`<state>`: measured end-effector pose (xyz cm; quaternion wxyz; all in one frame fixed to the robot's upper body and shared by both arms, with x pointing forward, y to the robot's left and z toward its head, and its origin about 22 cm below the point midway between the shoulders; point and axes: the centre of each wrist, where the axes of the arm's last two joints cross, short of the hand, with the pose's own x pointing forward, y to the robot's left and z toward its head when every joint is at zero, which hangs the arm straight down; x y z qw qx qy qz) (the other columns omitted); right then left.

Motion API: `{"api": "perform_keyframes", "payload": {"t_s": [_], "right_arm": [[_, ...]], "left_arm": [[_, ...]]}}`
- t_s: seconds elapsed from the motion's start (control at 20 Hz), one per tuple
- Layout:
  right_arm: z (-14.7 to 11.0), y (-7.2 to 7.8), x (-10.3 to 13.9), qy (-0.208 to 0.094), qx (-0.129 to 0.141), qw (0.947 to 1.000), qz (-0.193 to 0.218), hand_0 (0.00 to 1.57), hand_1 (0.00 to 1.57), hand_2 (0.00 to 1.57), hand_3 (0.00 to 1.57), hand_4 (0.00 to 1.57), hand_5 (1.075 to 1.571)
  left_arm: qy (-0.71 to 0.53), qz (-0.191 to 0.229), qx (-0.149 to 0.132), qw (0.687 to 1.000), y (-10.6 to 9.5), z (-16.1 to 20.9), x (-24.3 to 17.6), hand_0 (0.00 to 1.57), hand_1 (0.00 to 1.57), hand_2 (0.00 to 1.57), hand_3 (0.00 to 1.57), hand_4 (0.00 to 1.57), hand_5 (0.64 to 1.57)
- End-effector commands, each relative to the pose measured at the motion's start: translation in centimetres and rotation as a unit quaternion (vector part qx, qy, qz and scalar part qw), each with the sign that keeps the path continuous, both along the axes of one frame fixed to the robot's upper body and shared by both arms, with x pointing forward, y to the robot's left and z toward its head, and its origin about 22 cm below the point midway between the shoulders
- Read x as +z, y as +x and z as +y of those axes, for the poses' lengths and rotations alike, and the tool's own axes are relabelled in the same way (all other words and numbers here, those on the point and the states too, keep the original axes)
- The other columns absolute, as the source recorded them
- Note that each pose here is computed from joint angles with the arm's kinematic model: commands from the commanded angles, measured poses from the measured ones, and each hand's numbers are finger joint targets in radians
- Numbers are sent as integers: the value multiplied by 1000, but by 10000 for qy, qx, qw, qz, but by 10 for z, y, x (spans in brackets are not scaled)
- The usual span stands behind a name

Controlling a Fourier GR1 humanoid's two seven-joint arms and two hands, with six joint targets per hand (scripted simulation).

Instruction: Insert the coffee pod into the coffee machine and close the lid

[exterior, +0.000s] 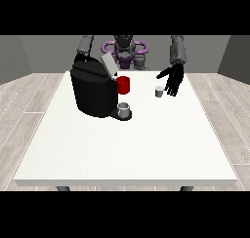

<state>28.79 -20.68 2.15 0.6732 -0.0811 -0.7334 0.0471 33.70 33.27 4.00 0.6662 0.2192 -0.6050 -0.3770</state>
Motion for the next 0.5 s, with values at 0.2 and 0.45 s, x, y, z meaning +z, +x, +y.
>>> {"api": "perform_keyframes", "payload": {"t_s": [0.2, 0.45], "right_arm": [[5, 10, -4, -47, 118, 9995, 295, 0, 0, 0, 0, 0, 1571], [10, 19, -16, -235, -91, 9993, 284, 0, 0, 0, 0, 0, 1571]], "left_arm": [[464, -309, -71, 9984, 14, -16, -23, 946, 946, 967, 665, 0, 1571], [1098, -732, -343, 9907, 29, -37, -7, 1071, 1071, 1132, 931, 465, 1571]]}}
